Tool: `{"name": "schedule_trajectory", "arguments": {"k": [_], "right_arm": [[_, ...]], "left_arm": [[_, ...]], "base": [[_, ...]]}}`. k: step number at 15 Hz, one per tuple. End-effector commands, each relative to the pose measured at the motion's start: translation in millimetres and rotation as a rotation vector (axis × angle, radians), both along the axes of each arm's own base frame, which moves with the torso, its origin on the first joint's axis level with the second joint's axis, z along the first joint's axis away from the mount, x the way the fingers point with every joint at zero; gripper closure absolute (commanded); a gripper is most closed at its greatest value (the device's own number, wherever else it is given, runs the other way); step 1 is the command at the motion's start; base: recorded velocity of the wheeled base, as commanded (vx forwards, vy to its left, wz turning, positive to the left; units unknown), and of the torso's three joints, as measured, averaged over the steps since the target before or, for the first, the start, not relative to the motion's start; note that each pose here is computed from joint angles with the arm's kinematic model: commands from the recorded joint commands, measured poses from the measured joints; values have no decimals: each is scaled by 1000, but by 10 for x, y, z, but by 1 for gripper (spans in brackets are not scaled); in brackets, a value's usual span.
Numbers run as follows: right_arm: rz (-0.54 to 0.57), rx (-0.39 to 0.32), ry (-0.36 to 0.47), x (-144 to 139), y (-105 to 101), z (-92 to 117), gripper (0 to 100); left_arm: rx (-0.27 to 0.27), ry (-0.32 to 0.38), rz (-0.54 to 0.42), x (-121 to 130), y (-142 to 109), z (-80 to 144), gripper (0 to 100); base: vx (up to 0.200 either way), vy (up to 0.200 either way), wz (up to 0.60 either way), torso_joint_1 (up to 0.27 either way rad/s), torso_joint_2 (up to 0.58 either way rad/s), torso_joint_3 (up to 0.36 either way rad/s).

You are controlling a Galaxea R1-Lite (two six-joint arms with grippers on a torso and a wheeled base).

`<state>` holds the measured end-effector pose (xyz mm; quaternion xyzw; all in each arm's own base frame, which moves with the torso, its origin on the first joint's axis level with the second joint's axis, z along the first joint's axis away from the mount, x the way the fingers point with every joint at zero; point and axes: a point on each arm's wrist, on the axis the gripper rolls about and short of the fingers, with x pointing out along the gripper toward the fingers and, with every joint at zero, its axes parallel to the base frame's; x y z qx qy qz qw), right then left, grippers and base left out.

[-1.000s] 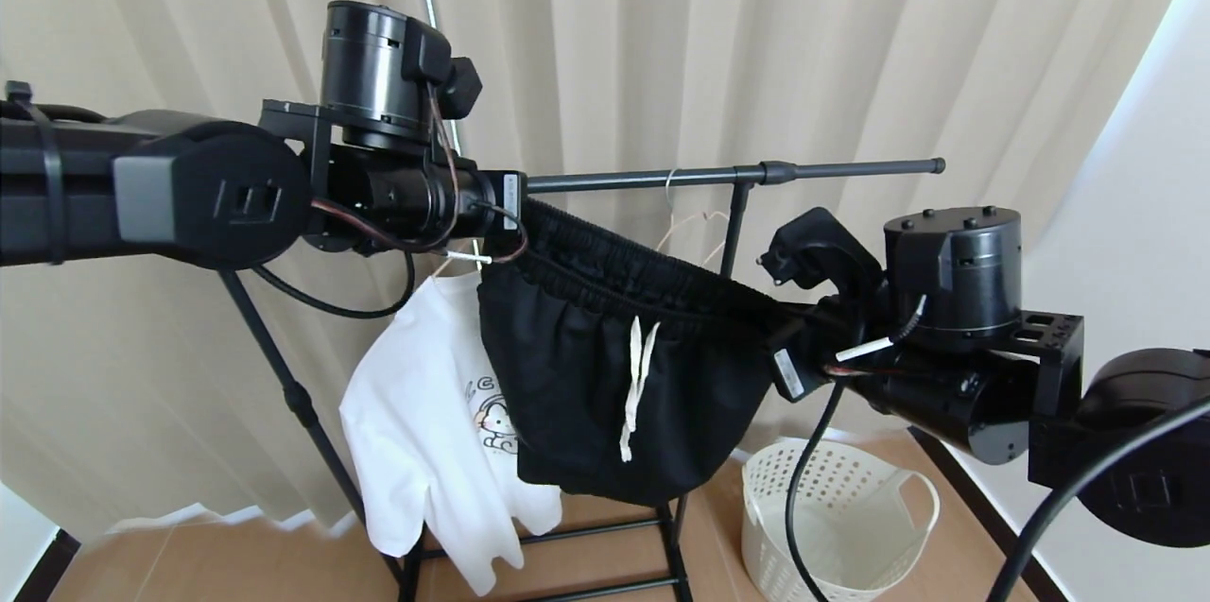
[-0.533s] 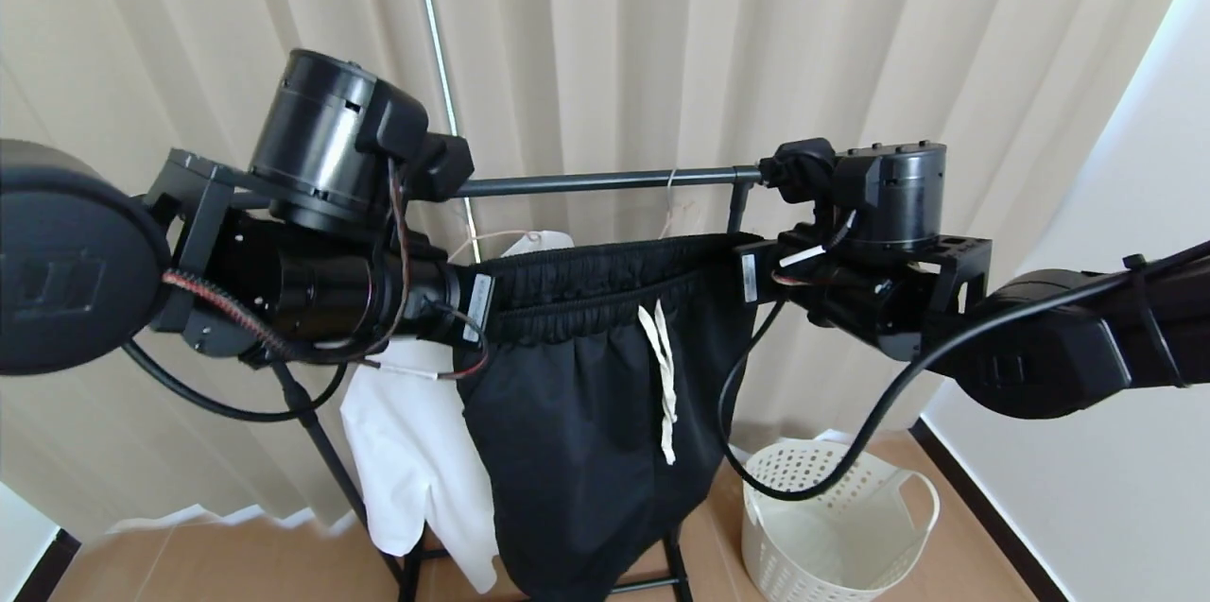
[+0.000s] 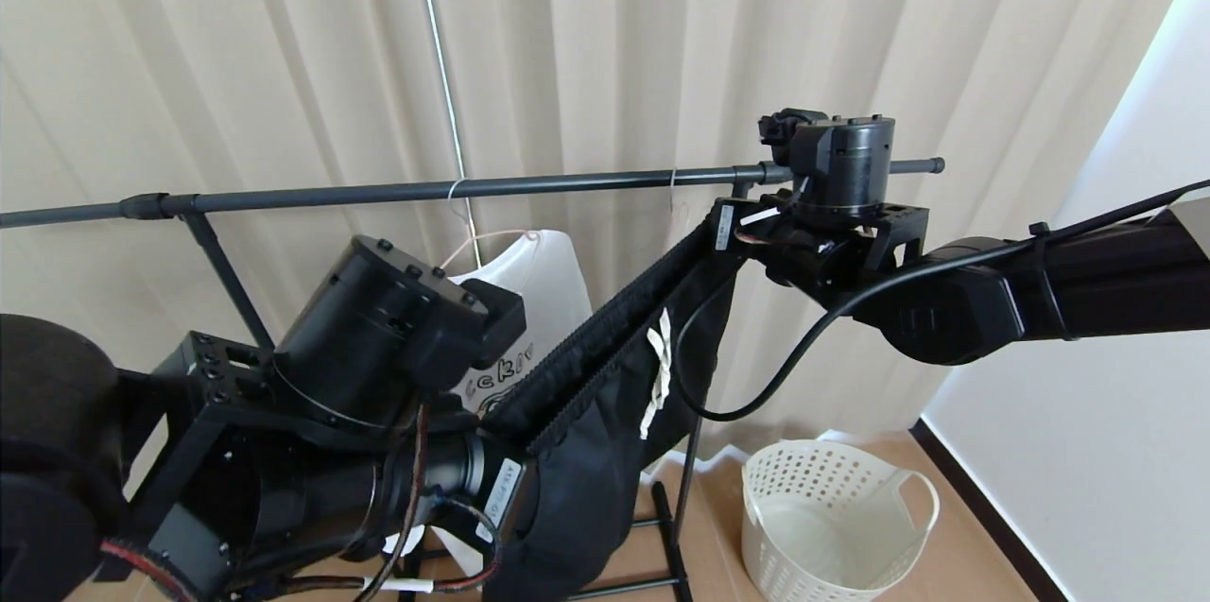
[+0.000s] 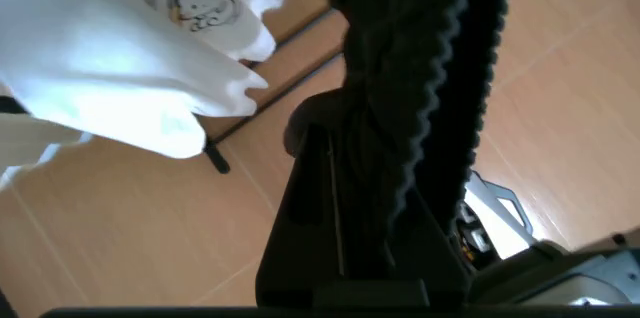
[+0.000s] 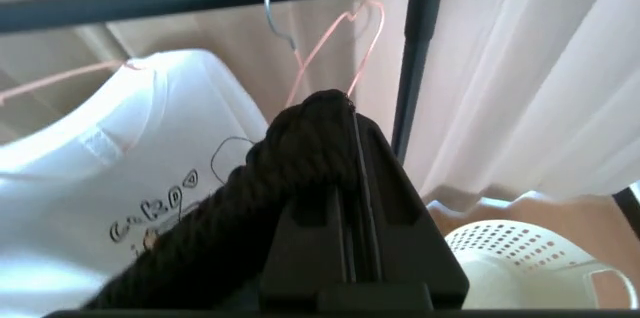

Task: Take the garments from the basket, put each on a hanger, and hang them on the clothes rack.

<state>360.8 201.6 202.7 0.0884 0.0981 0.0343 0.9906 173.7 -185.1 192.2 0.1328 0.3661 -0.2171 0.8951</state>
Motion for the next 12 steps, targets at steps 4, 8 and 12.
{"name": "schedule_trajectory", "arguments": {"k": [4, 8, 12], "right_arm": [[10, 18, -12, -19, 54, 33, 100], [9, 32, -23, 7, 69, 65, 100], [21, 29, -17, -15, 116, 44, 100]], "left_arm": [[-37, 79, -69, -216, -435, -240, 100], [-66, 71, -83, -196, -599, -329, 100], [-106, 76, -80, -224, -712, -315, 100]], "base": [[0, 0, 0, 0, 0, 0], [0, 0, 0, 0, 0, 0], [0, 0, 0, 0, 0, 0]]}}
